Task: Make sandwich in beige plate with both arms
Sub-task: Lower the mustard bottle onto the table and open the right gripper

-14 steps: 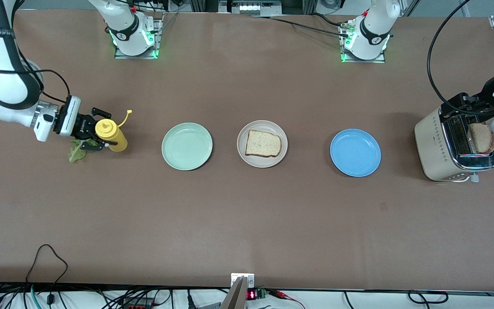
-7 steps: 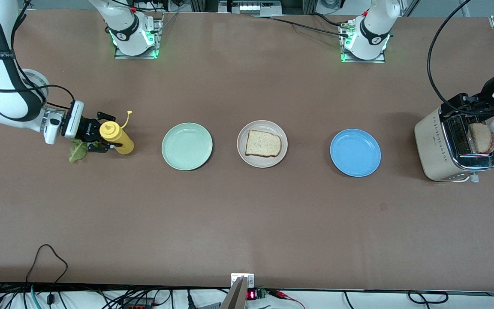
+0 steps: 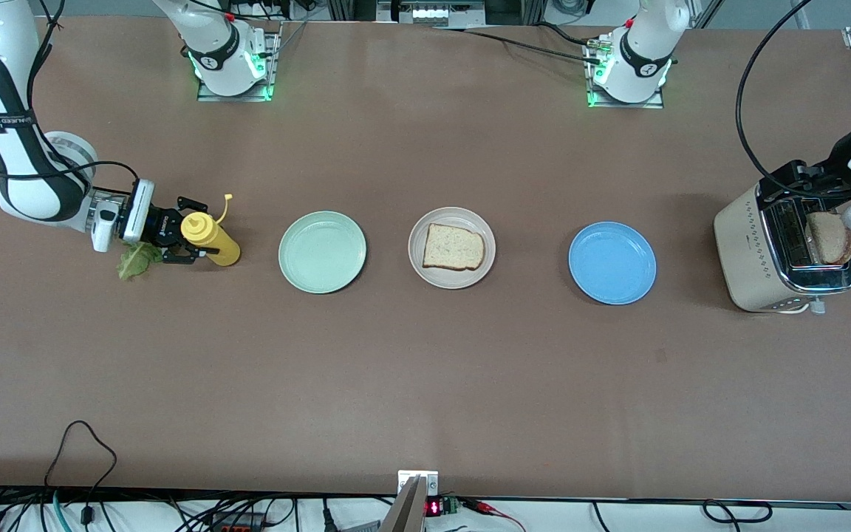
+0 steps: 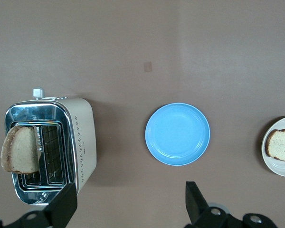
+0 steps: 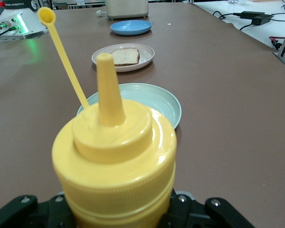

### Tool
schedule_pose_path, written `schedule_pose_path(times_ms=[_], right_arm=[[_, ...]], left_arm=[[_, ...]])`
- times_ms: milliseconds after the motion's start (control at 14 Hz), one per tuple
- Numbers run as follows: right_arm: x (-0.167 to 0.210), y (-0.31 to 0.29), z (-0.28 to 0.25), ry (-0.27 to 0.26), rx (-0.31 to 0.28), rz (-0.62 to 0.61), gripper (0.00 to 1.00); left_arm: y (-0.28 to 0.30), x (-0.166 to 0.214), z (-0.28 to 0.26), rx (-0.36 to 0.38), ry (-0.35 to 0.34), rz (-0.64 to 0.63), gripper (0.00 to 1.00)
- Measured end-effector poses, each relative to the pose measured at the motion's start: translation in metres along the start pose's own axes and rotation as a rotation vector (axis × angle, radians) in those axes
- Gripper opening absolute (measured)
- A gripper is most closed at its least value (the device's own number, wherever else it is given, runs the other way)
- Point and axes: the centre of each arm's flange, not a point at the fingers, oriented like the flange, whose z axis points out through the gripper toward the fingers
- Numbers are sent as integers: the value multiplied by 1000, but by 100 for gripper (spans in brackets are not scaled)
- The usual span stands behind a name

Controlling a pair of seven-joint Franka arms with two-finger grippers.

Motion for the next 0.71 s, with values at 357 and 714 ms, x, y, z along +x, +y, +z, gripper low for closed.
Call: schedule_pose_path(times_ms=[357,714], right_arm=[[-11,-2,5,26,-11,33,52],[-17,-3,3,46,-21,45,51]], left_arm=[[-1,0,0,0,-1,-2,100],[-8,0,1,-22,-3,-20,100]])
